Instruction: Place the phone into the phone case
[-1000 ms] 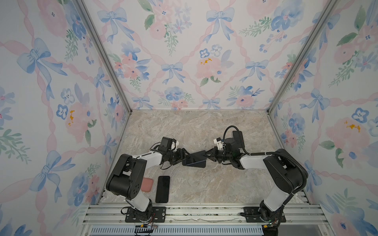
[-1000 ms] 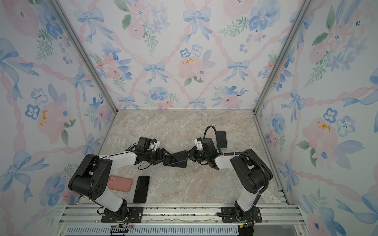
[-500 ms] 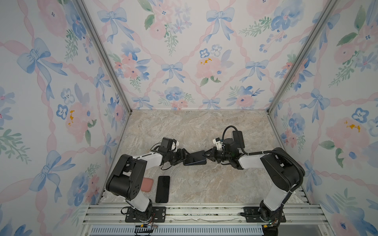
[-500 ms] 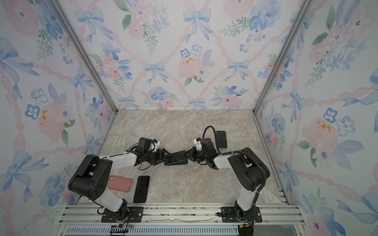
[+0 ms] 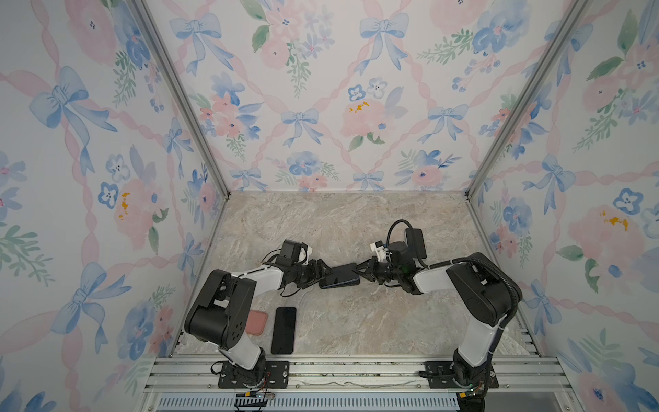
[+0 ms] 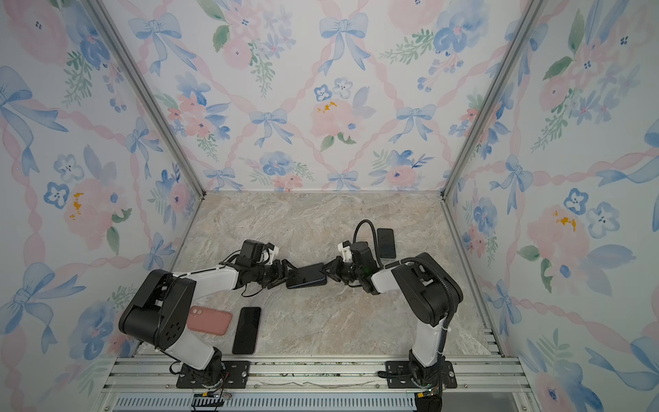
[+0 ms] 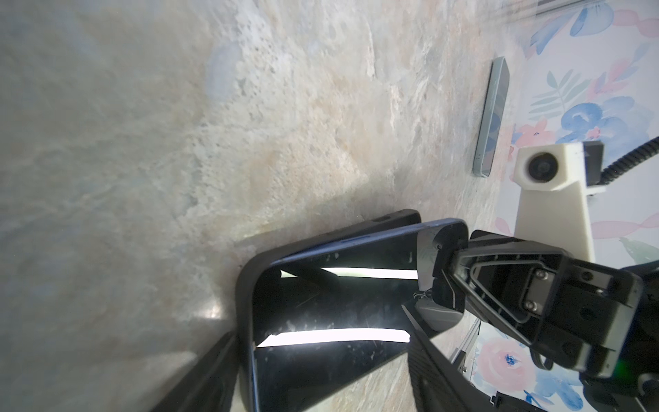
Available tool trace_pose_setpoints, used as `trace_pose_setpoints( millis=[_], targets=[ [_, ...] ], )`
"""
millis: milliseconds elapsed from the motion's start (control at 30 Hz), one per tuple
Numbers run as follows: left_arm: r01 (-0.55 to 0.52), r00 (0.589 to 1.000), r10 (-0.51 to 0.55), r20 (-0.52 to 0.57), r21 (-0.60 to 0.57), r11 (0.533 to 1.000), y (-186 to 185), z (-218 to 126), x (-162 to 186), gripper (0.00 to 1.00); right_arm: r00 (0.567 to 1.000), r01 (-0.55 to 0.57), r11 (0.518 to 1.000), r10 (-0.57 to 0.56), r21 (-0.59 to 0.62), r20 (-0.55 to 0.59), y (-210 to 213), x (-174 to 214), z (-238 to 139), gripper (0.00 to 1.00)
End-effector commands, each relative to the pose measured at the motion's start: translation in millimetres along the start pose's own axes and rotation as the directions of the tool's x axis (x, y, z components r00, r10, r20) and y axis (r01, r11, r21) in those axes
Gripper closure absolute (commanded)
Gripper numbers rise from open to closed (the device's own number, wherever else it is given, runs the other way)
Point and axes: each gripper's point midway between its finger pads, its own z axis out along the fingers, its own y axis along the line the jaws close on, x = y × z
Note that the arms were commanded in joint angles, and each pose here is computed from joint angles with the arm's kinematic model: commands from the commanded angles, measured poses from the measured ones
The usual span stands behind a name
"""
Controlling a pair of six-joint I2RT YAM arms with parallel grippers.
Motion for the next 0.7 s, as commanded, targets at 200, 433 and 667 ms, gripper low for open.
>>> trace_pose_setpoints(
  millis=[200, 433, 667],
  targets=[
    [0.014, 0.998, -0.013, -0.069, 0.011, 1.000, -5.2, 6.4, 21.9, 0.25, 0.988, -0.024, 0.971, 0.059, 0.237, -0.144, -58.6, 42.2, 11.7, 0.96],
    [0.009, 0.998, -0.008, -0.070, 0.017, 1.000, -8.7, 7.0, 21.8, 0.25, 0.984, 0.018, 0.954, 0.037, 0.300, -0.175, -66.5, 50.3, 13.9, 0.95],
    [0.007, 0.998, -0.005, -0.067, 0.023, 1.000, -10.6, 4.1, 23.4, 0.25, 0.981, 0.049, 0.930, 0.025, 0.364, -0.194, -79.3, 54.6, 9.1, 0.94]
  ],
)
